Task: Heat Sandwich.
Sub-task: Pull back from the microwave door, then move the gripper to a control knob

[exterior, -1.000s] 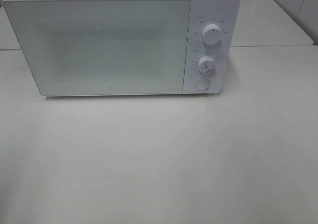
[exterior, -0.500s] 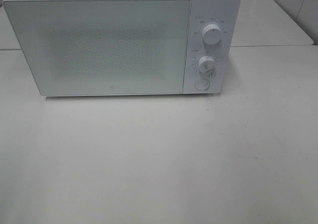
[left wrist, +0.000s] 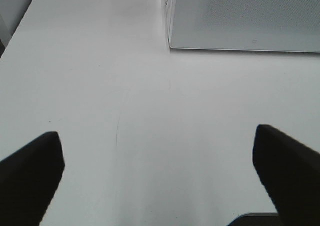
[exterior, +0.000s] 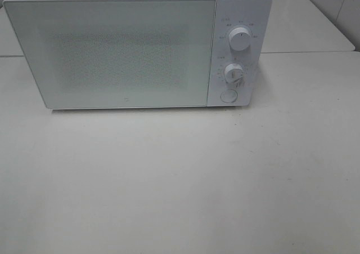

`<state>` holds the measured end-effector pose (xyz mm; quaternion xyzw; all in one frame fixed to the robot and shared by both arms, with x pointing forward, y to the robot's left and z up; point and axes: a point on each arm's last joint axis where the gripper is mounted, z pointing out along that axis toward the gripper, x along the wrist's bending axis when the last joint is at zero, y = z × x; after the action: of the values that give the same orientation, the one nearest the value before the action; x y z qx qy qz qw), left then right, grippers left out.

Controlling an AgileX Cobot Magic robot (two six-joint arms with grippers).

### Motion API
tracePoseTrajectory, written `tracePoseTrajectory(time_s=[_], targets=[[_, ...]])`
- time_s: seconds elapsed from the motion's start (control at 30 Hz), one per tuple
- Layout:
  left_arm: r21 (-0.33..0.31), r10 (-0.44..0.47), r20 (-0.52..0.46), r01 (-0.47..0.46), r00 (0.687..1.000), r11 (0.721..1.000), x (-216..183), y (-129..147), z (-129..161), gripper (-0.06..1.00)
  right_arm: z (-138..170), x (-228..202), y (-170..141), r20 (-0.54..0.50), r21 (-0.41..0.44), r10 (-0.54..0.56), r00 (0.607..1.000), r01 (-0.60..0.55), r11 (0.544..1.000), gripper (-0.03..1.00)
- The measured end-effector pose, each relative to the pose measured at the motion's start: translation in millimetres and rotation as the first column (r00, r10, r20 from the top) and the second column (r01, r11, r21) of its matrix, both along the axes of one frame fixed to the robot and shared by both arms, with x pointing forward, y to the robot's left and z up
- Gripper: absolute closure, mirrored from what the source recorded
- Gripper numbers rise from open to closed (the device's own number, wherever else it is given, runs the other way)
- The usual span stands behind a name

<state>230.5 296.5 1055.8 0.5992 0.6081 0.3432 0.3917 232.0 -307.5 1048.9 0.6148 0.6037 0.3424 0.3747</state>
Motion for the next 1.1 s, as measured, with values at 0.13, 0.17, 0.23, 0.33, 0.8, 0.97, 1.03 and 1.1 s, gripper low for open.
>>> tracePoseTrajectory(time_s=[0.13, 0.17, 0.23, 0.33, 0.8, 0.97, 1.03, 1.1], targets=[[0.0, 0.0, 0.003, 0.0, 1.0, 1.0, -0.5, 0.0, 0.0, -0.03, 0.0, 0.0, 0.0, 0.0, 0.0, 0.0, 1.0, 0.0, 1.0, 0.22], [0.0, 0.0, 0.003, 0.0, 1.0, 1.0, -0.5, 0.0, 0.0, -0.03, 0.0, 0.0, 0.0, 0.0, 0.0, 0.0, 1.0, 0.0, 1.0, 0.22], [0.0, 0.0, 0.003, 0.0, 1.0, 1.0, -0.5, 0.0, 0.0, -0.03, 0.0, 0.0, 0.0, 0.0, 0.0, 0.0, 1.0, 0.0, 1.0, 0.22], [0.0, 0.0, 0.003, 0.0, 1.0, 1.0, -0.5, 0.0, 0.0, -0.03, 0.0, 0.0, 0.0, 0.0, 0.0, 0.0, 1.0, 0.0, 1.0, 0.22], [0.0, 0.0, 0.003, 0.0, 1.0, 1.0, -0.5, 0.0, 0.0, -0.03, 0.0, 0.0, 0.0, 0.0, 0.0, 0.0, 1.0, 0.0, 1.0, 0.22], [0.0, 0.0, 0.003, 0.0, 1.0, 1.0, -0.5, 0.0, 0.0, -0.03, 0.0, 0.0, 0.0, 0.0, 0.0, 0.0, 1.0, 0.0, 1.0, 0.22], [0.0, 0.0, 0.003, 0.0, 1.0, 1.0, -0.5, 0.0, 0.0, -0.03, 0.0, 0.0, 0.0, 0.0, 0.0, 0.0, 1.0, 0.0, 1.0, 0.22], [0.0, 0.0, 0.003, 0.0, 1.0, 1.0, -0.5, 0.0, 0.0, -0.03, 0.0, 0.0, 0.0, 0.0, 0.0, 0.0, 1.0, 0.0, 1.0, 0.22]])
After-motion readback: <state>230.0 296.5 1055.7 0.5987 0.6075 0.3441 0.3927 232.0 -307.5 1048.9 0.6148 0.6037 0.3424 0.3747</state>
